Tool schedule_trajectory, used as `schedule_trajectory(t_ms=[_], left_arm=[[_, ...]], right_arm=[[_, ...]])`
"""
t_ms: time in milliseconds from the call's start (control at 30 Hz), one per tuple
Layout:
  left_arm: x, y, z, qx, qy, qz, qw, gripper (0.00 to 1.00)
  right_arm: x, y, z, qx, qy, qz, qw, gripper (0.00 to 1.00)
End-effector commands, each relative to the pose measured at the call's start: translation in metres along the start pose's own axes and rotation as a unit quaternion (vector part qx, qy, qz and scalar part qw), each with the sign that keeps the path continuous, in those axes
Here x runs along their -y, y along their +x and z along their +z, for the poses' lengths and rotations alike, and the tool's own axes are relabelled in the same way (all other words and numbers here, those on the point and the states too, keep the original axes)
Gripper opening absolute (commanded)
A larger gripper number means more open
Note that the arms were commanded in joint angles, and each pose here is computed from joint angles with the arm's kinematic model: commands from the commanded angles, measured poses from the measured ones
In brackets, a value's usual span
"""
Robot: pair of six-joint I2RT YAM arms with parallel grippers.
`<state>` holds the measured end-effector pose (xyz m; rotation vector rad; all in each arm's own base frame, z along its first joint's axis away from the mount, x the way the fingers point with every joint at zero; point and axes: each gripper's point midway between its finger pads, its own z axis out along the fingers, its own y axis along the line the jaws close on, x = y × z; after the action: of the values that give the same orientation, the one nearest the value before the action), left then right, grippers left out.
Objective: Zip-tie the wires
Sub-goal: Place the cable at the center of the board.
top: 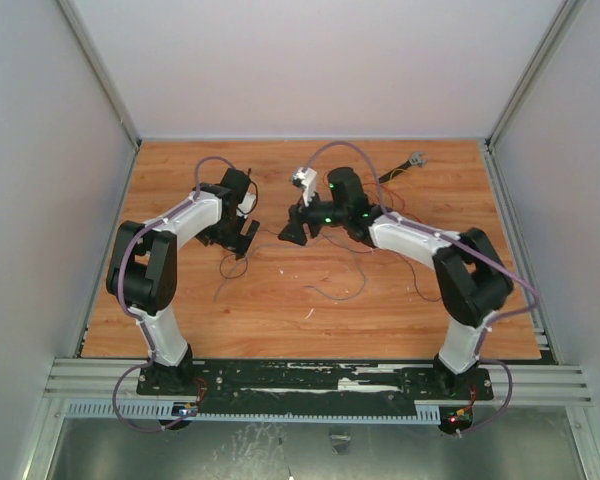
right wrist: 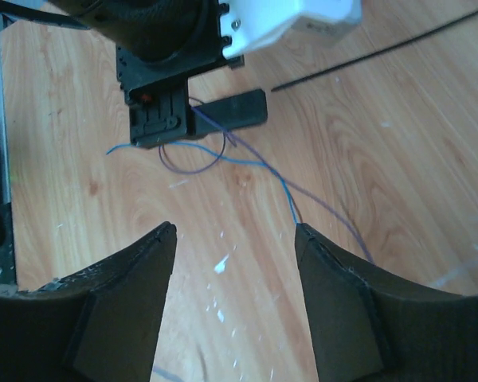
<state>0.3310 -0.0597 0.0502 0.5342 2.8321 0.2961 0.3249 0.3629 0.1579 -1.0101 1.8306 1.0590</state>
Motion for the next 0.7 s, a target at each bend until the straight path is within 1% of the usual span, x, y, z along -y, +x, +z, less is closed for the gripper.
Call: schedule_trajectory(t_ms=[0,100,300,467,500,567,633,667], left_arm=[[-0.003,-0.002,-0.01,0.014,0.001,-0.002,1.0,0.98],[-0.004,-0.004,-0.011,0.017,0.002,-0.002,1.0,0.98],[-0.003,-0.008,-0.016,0.026,0.007,-0.004,1.0,0.98],[-0.004,-0.011,-0.018,0.031,0.005,-0.005,0.999,0.98],[-0.004,-0.012,-0.018,0.032,0.005,-0.005,0.999,0.98],[-0.004,-0.012,-0.018,0.032,0.005,-0.006,0.999,0.98],[-0.004,-0.012,-0.018,0.032,0.006,-0.005,0.999,0.98],[-0.005,-0.011,-0.018,0.031,0.004,-0.005,0.999,0.98]], right_arm=[[0.007,-0.031,0.035,0.043,-0.016,-0.076,0.996,0.63],[0.009,-0.023,0.057,0.029,-0.04,-0.075,0.996,0.63],[0.006,-0.009,0.082,0.018,-0.069,-0.076,0.995,0.62],[-0.002,-0.001,0.093,0.007,-0.102,-0.07,0.992,0.56],[-0.004,0.001,0.095,0.005,-0.105,-0.071,0.992,0.53],[-0.003,0.001,0.098,0.004,-0.105,-0.072,0.992,0.43],[-0.002,-0.001,0.099,0.003,-0.104,-0.072,0.992,0.3],[-0.002,-0.002,0.1,0.003,-0.103,-0.072,0.992,0.2]])
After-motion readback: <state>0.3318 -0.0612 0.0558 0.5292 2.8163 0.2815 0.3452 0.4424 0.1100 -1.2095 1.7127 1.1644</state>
